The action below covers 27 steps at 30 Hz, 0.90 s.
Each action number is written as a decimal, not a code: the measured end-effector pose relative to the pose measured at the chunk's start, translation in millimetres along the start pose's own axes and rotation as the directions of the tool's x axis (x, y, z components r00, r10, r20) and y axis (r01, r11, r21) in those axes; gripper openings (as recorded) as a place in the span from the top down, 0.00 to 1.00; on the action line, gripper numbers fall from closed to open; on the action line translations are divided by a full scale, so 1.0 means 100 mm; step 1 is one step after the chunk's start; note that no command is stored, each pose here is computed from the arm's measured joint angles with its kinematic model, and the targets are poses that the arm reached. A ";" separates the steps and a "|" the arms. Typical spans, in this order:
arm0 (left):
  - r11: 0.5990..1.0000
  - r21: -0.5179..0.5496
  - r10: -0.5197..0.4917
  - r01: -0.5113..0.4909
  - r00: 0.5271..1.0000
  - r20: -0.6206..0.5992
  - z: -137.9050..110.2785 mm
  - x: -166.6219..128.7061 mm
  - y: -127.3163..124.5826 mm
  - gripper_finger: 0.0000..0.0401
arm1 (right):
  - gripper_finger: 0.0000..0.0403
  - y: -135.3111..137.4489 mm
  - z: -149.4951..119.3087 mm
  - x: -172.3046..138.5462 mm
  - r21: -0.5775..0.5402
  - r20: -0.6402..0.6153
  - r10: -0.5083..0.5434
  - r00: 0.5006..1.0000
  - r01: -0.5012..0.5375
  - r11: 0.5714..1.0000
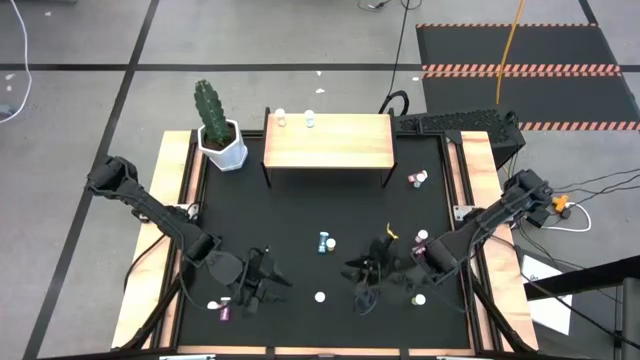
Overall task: Pick and place medicine bottles onto shelf by color
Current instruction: Put the top pink pill bottle on the shelf
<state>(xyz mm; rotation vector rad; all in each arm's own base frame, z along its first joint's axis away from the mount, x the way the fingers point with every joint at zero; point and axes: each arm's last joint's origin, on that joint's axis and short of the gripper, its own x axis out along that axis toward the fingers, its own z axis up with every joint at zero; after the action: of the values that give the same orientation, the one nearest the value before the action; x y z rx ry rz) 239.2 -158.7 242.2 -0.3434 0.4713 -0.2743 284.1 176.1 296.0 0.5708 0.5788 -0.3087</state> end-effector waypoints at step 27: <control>0.982 0.077 0.177 -0.172 0.981 -0.077 -0.39 0.31 0.01 0.54 | 0.61 -0.40 -0.37 -0.25 0.073 -0.301 -0.383 0.873 0.422 0.904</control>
<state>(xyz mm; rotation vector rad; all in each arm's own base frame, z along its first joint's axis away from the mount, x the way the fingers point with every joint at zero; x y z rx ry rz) 247.1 -178.2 196.5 -0.2209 0.5690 -0.1341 231.4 169.0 268.9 0.6287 0.9618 -0.6758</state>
